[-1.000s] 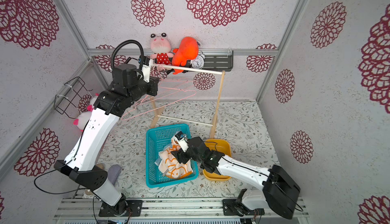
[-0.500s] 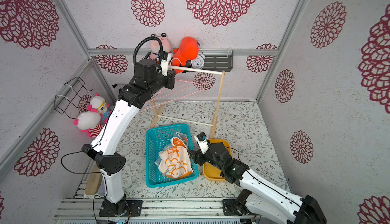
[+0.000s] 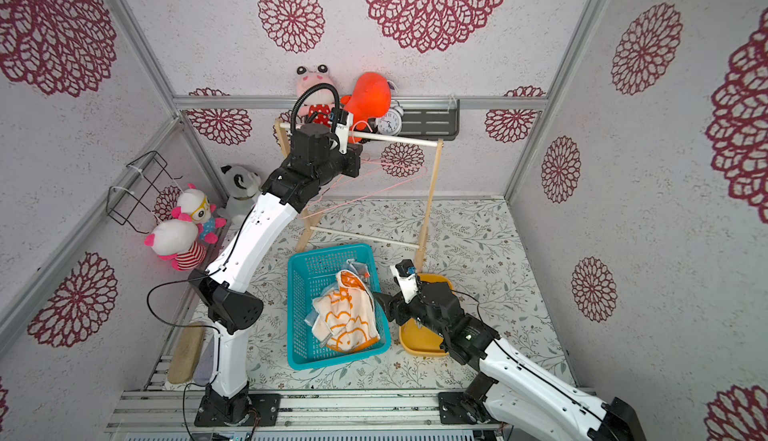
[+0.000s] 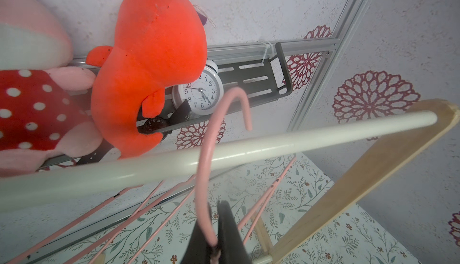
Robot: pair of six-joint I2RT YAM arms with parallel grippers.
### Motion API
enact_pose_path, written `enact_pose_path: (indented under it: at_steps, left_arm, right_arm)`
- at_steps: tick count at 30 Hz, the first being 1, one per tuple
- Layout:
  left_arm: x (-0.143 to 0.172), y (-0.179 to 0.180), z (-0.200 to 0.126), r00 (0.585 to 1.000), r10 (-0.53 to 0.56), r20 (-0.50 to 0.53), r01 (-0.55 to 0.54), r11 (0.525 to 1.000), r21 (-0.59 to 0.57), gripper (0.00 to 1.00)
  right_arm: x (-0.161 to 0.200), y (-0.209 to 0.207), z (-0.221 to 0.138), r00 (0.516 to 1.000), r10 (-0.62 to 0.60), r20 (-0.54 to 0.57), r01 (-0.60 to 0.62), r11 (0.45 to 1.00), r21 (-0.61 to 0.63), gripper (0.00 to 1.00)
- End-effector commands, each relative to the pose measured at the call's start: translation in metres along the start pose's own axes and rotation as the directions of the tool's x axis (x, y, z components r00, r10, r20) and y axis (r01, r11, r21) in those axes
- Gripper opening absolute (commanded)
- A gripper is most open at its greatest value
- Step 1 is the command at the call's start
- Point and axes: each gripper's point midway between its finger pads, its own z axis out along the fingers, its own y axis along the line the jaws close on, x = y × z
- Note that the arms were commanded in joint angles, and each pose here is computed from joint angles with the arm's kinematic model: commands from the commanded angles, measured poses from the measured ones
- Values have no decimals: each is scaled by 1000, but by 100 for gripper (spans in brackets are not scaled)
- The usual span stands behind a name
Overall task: Remove the clothespins securing towels to the hanger
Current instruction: Place the hanger at the clothesline.
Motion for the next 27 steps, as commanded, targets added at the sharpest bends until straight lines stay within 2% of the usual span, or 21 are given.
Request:
enact_pose_path:
  at_steps: [1, 6, 10, 14, 16, 17, 19, 20, 23, 27]
  left_arm:
    - [1, -2, 5, 1000, -11, 18, 11, 1000, 5, 0]
    - [14, -1, 4, 1000, -25, 1, 25, 1000, -3, 1]
    - [23, 5, 0, 1000, -20, -12, 20, 999, -29, 10]
    - [14, 3, -15, 1000, -17, 11, 17, 1000, -18, 41]
    - [6, 1, -30, 999, -13, 31, 14, 1000, -16, 64]
    - [5, 0, -36, 999, -7, 36, 8, 1000, -20, 75]
    - [-1, -2, -55, 997, 25, 70, -22, 999, -41, 95]
    - [-4, -3, -65, 996, 37, 87, -32, 998, -49, 98]
    - [-11, 4, -101, 989, 60, 132, -48, 994, -94, 98]
    - [-4, 30, -153, 980, 77, 181, -39, 978, -206, 98]
  right_arm:
    - [-5, -4, -4, 999, 28, 25, -28, 999, 20, 72]
    - [-3, -6, -3, 999, 32, 19, -32, 999, 25, 72]
    - [-4, -7, -5, 999, 34, 24, -34, 999, 31, 72]
    - [-9, -13, -9, 999, 26, 29, -28, 997, 66, 73]
    - [-12, -19, -12, 999, 21, 33, -24, 995, 98, 74]
    - [-15, -24, -13, 999, 21, 39, -26, 992, 124, 77]
    - [-20, -39, -19, 998, 20, 62, -32, 979, 203, 89]
    - [-22, -45, -22, 997, 16, 71, -32, 971, 238, 97]
    - [-29, -73, -35, 995, 0, 101, -40, 923, 384, 99]
    - [-34, -122, -65, 989, -30, 147, -69, 776, 627, 99]
